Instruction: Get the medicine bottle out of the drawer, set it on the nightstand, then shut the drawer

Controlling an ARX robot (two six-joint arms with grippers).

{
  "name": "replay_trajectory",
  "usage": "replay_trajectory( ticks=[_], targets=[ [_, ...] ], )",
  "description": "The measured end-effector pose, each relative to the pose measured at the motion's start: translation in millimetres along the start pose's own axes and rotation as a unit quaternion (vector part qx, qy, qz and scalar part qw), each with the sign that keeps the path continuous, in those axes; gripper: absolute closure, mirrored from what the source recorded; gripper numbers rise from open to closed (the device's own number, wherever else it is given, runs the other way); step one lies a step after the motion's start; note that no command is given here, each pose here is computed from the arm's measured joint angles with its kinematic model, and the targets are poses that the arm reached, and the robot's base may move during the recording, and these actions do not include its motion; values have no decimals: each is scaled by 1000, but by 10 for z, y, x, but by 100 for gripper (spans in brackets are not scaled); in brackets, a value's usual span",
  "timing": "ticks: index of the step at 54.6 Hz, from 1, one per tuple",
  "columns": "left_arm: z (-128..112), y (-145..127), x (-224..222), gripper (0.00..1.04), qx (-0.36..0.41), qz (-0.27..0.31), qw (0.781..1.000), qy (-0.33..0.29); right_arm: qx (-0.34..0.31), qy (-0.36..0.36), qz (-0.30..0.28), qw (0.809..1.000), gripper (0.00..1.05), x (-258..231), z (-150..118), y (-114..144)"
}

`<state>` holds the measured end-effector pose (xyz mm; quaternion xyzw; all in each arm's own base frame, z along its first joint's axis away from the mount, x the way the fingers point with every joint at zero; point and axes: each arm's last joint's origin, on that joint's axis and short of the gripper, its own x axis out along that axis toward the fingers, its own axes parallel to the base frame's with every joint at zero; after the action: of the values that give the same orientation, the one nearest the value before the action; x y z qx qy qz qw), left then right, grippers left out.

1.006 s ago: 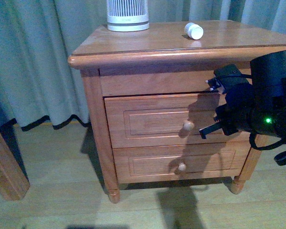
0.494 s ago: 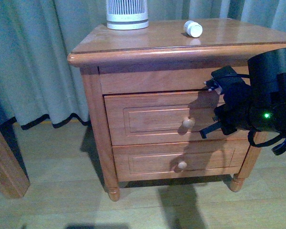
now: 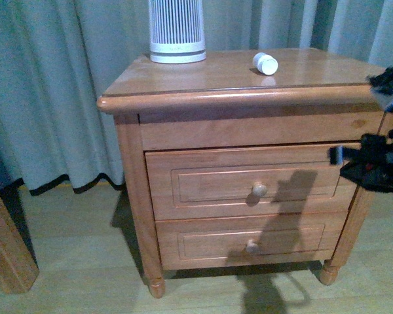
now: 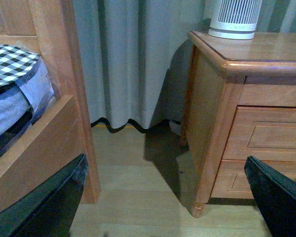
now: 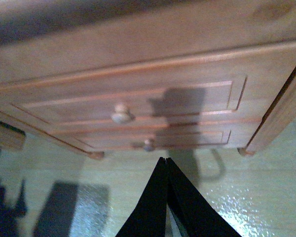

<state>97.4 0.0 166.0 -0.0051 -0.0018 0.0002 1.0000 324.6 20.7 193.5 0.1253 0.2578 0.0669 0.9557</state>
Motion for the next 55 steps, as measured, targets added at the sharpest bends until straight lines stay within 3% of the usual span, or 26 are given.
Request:
replay_trajectory(
  ticks=[4,8,13,15,19,24,29,37,55],
  targets=[
    [0,0,0,6,0,0,1000,0,3,-62,11,998,101,-343,263,33],
    [0,0,0,6,0,0,1000,0,-7,-176,19,984,101,-1010,627,91],
    [0,0,0,6,0,0,1000,0,-46,-283,17,958,101,-1787,712,184],
    [0,0,0,6,0,0,1000,0,-56,-288,-4,956,101,-1921,682,220],
    [0,0,0,6,0,0,1000,0,-84,-271,-53,957,101,-2236,384,289],
    [0,0,0,6,0,0,1000,0,-109,-261,-57,958,101,-2350,-126,228],
    [0,0,0,6,0,0,1000,0,-114,-260,-66,957,101,-2275,-381,155],
    [0,0,0,6,0,0,1000,0,-120,-250,-67,958,101,-2200,-692,74],
    [0,0,0,6,0,0,1000,0,-122,-253,-67,957,101,-2047,-994,-20]
  ],
)
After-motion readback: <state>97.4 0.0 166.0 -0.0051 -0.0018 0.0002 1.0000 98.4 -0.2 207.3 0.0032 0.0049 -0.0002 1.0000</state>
